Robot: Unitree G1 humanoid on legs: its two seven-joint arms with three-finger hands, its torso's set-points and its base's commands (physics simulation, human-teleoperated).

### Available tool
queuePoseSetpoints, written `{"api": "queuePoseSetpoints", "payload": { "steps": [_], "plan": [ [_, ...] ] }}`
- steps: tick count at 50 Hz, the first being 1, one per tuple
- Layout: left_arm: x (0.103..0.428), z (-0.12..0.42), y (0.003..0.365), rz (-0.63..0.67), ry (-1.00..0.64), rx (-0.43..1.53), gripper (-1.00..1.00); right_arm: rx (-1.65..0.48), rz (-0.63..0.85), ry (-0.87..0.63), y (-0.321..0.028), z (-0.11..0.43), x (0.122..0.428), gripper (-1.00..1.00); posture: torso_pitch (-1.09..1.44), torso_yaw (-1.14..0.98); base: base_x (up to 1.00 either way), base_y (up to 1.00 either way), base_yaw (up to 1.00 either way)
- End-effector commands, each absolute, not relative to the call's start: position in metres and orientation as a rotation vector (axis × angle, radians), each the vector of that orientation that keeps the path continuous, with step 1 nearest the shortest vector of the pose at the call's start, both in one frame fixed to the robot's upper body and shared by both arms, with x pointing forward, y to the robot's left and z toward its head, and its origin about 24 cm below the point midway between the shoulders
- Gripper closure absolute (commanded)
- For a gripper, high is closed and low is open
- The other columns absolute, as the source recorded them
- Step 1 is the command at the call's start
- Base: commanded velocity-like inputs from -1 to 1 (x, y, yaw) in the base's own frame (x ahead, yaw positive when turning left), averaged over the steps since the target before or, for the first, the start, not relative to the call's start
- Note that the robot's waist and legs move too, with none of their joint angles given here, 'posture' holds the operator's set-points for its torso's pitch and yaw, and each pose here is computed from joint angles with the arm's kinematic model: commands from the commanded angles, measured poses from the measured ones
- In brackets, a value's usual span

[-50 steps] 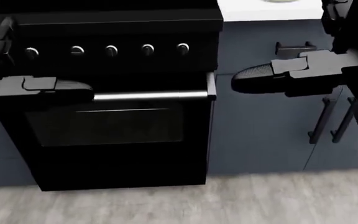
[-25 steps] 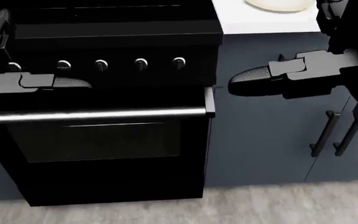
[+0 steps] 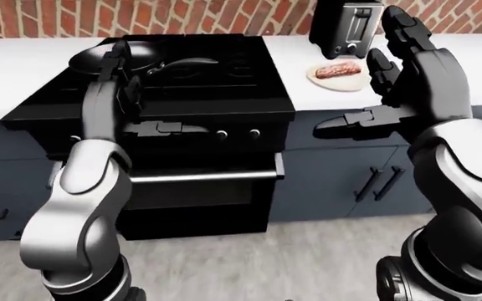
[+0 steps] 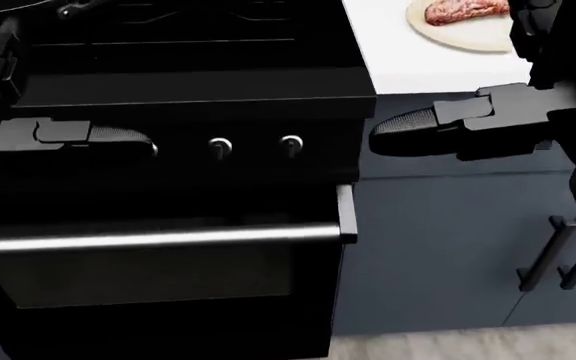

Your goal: Pick the salami from the plate and place it in the pan.

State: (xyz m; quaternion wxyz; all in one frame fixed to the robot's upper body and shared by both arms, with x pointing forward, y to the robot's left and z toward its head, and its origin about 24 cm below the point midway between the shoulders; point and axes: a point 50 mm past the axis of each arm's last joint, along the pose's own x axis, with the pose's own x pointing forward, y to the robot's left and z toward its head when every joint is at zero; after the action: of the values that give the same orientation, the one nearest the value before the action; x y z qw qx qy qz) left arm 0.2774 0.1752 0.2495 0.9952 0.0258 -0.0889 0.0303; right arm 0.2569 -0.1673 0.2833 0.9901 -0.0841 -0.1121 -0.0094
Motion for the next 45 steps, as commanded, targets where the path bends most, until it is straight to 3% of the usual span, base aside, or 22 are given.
{"api": "queuePoseSetpoints", "payload": {
  "steps": [1,45],
  "plan": [
    [0.2735,0.2625,0.1731,0.051,-0.254,0.052,-1.00,-0.172,-0.038,-0.289,-0.1690,0.2932,0.2532,-1.00,0.00,0.00,0.02,-0.14,0.00],
    [0.2689,0.2700,0.1708,0.050,-0.276,0.047,-1.00,-0.172,-0.038,-0.303,-0.1699,0.3000,0.2488,-1.00,0.00,0.00,0.01,-0.27,0.00]
  ]
}}
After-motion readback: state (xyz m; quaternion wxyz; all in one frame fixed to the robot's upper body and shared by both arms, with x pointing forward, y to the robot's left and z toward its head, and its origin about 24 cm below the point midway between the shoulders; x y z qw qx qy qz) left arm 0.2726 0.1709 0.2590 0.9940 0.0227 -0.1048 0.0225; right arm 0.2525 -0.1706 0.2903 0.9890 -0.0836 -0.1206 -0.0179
